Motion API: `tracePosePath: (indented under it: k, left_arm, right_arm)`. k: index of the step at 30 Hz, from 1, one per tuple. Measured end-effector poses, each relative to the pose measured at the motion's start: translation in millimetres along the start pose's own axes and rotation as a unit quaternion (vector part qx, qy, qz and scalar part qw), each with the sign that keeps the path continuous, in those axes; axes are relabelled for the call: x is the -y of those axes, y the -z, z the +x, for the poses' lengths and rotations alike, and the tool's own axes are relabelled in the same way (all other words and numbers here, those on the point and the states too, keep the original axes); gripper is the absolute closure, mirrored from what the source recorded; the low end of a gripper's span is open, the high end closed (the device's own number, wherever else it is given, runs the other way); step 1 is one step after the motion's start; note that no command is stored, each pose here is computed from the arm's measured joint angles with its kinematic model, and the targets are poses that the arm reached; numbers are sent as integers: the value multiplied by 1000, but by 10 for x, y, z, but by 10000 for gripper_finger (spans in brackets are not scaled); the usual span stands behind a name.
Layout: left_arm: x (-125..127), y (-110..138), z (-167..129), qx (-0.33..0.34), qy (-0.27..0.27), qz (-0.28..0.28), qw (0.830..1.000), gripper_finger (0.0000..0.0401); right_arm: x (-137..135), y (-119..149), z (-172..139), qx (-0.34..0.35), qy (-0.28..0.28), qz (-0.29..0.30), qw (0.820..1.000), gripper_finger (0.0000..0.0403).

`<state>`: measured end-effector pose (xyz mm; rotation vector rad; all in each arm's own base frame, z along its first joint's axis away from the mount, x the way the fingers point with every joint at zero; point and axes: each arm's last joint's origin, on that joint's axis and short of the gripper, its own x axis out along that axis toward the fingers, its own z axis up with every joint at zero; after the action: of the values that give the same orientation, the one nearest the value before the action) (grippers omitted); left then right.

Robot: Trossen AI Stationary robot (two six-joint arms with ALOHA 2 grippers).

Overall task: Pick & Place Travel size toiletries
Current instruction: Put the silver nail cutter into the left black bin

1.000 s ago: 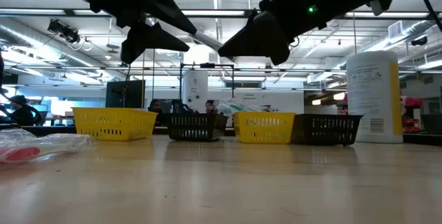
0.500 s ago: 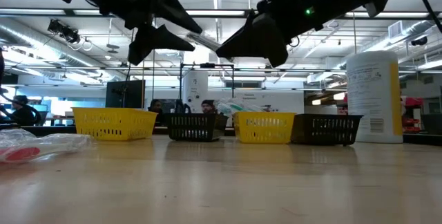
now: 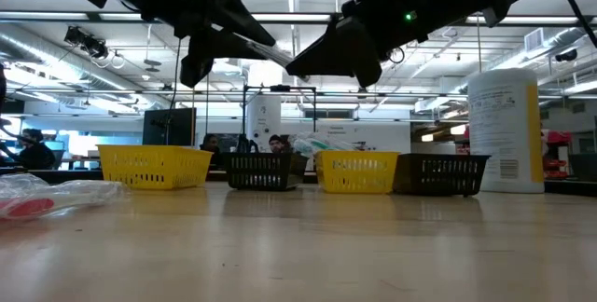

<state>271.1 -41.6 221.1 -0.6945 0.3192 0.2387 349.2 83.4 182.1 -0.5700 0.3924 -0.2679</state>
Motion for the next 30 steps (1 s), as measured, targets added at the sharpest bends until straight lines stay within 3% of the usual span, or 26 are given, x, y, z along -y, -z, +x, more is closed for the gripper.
tracePosePath:
  k: [11,17,21,25,30]
  left_arm:
    - [-15,-15,5,3,-4,8,1000,365]
    - [-37,0,5,-1,-18,15,1000,359]
    - [-107,24,7,-8,-59,25,998,365]
    - [-214,14,5,8,-124,36,992,367]
    - [-358,-91,9,67,-212,55,974,359]
  right_arm:
    - [2,0,1,-1,2,-1,1000,322]
    - [-6,10,4,0,-13,-14,1000,307]
    - [-20,40,0,-16,-14,-11,1000,268]
    - [-15,115,-7,-62,27,27,997,222]
    - [-31,197,-20,-100,38,59,993,179]
